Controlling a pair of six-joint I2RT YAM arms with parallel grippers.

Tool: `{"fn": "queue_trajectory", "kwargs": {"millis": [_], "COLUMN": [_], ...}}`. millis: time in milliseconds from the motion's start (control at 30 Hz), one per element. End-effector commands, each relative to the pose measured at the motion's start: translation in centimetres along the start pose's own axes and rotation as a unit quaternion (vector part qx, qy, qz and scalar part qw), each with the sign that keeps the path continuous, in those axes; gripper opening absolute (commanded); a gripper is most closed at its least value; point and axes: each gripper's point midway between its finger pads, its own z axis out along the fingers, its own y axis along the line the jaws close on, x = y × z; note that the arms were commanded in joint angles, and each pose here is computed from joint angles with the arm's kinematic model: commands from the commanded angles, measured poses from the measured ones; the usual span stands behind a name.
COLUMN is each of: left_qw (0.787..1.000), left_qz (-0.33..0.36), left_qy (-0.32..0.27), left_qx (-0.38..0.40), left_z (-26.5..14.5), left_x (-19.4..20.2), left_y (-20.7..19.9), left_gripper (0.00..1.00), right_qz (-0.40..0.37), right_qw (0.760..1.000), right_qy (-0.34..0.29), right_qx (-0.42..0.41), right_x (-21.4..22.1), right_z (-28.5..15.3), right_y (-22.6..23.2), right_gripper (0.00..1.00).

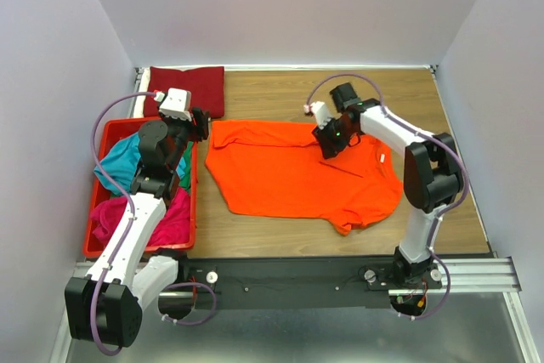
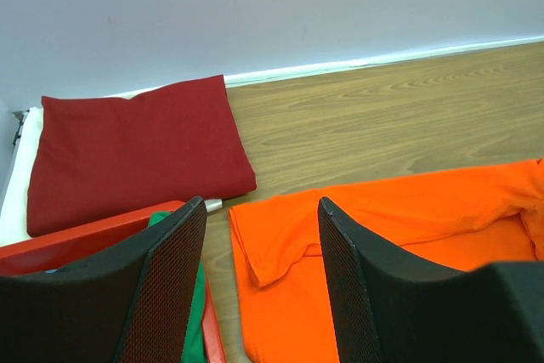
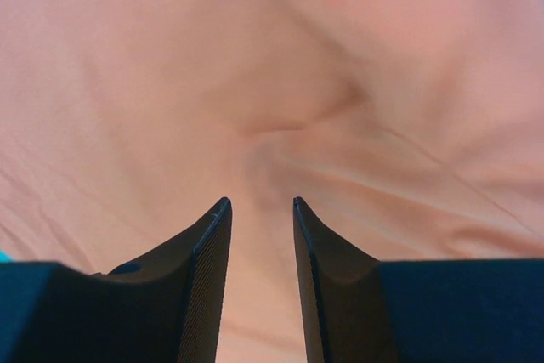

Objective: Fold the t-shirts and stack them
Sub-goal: Fold the tshirt

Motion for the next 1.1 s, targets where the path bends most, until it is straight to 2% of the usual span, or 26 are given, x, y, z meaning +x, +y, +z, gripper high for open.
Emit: {"fn": "queue_trajectory", "kwargs": {"millis": [0, 33, 100, 200, 333, 700, 800, 900, 1033, 1067], "left_qw": [1.000, 1.000, 1.000, 1.000, 1.000, 1.000, 1.000, 1.000, 0.999, 0.999], "left_qz": [0.004, 0.004, 0.003, 0.002, 0.002, 0.001, 0.002, 0.002, 0.002, 0.001], "left_qy": [-0.007, -0.005, -0.004, 0.000, 0.005, 0.017, 0.019, 0.023, 0.027, 0.031], "left_qx": [0.010, 0.010, 0.014, 0.019, 0.020, 0.023, 0.022, 0.021, 0.021, 0.022], "left_z": [0.0, 0.1, 0.2, 0.3, 0.4, 0.7, 0.8, 0.9, 1.0, 1.1], "left_x": [-0.5, -0.4, -0.3, -0.1, 0.2, 0.9, 1.0, 1.3, 1.5, 1.8], "left_y": [-0.4, -0.5, -0.6, -0.7, -0.8, -0.8, -0.8, -0.8, -0.7, -0.7], "left_gripper": [0.63, 0.63, 0.63, 0.63, 0.63, 0.63, 0.63, 0.63, 0.63, 0.63], "right_qz": [0.102, 0.143, 0.180, 0.263, 0.367, 0.422, 0.431, 0.440, 0.440, 0.441], "right_qw": [0.990, 0.982, 0.972, 0.941, 0.895, 0.880, 0.877, 0.873, 0.863, 0.860], "right_qy": [-0.079, -0.098, -0.111, -0.126, -0.147, -0.136, -0.138, -0.138, -0.152, -0.153], "right_qx": [0.060, 0.081, 0.102, 0.172, 0.207, 0.172, 0.163, 0.159, 0.194, 0.208], "right_x": [-1.3, -0.5, 0.8, 3.2, 5.8, 7.6, 7.9, 8.3, 9.1, 9.6], "right_z": [-5.2, -6.3, -6.9, -7.3, -7.6, -4.1, -3.7, -3.3, -4.3, -4.8], "right_y": [-6.6, -9.2, -11.2, -15.9, -19.5, -21.2, -21.6, -22.2, -24.6, -25.4], "right_gripper": [0.43, 0.44, 0.45, 0.46, 0.46, 0.45, 0.42, 0.20, 0.03, 0.01]}}
